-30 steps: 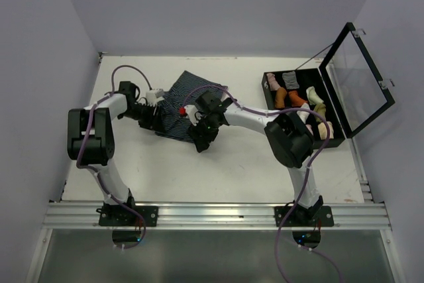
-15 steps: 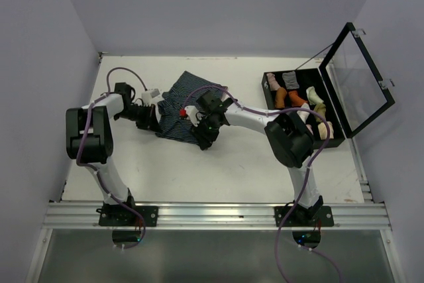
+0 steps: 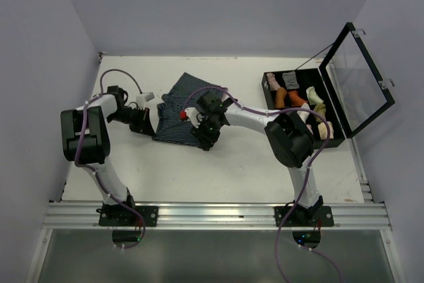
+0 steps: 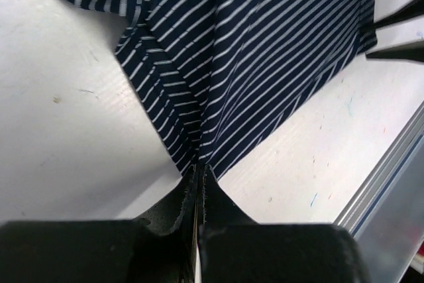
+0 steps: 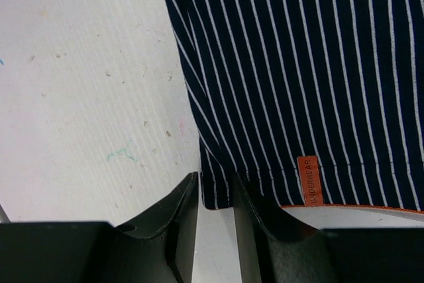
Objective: Roll the underwear
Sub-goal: Flatten the underwear
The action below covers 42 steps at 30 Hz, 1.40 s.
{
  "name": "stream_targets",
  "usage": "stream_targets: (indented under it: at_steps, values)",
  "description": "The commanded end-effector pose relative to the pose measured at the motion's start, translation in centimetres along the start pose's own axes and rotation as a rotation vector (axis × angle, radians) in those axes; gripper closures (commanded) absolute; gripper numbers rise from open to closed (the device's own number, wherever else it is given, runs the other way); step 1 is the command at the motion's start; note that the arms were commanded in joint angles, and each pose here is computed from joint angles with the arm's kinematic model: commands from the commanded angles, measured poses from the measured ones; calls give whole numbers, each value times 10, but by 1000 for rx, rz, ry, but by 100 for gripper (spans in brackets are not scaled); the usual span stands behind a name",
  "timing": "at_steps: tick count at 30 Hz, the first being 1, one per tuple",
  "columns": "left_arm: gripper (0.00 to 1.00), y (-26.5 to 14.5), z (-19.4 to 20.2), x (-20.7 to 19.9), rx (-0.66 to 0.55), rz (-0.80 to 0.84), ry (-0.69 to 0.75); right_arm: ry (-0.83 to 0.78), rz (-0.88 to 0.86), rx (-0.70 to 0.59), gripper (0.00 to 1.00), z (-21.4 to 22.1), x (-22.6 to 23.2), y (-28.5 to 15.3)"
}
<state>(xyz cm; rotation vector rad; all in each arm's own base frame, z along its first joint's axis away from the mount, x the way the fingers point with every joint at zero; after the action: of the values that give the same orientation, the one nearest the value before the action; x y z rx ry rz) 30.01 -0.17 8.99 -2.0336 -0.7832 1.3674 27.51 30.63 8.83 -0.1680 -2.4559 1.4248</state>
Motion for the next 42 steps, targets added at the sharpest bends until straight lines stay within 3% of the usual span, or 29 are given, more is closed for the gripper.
stream_targets:
  at_steps: [1, 6, 11, 16, 20, 24, 30, 42]
  values:
    - [100, -9, 14, -6, 37, 26, 115, 28, -22, 163, 69, 32, 3, 8]
    - [100, -5, 32, 4, 106, -16, 181, -2, -29, 168, 69, 34, 5, 5]
    - [100, -1, 38, 1, 120, 55, 203, -64, -155, 134, 59, 25, 23, -8]
    - [67, -18, 35, -22, 76, 124, 313, -154, -235, 18, 60, 6, 41, -47]
    - [56, -38, 11, -37, -53, 51, 347, -95, -238, -65, 60, -9, 37, -65]
    - [59, -45, -22, -39, -192, 0, 299, -15, -232, -107, 62, -18, 25, -63]
    - [61, -25, -44, -27, -239, -27, 125, 86, -187, -29, 69, -5, 13, -35]
    - [58, 4, -50, -18, -196, -41, -13, 130, -188, 79, 73, 24, 12, -11]
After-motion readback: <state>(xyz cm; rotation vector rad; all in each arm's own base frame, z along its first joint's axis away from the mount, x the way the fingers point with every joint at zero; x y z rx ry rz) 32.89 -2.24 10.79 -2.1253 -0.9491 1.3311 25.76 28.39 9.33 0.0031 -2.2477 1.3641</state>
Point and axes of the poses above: each gripper's point midway between its finger pads, its own y axis out along the fingers, its own x axis along the line the jaws close on, z = x × y, the point moved 8 cm from there along -y, back along the fingers, and after that the axes turned 6 degrees about -y, right-handed, at the moved point
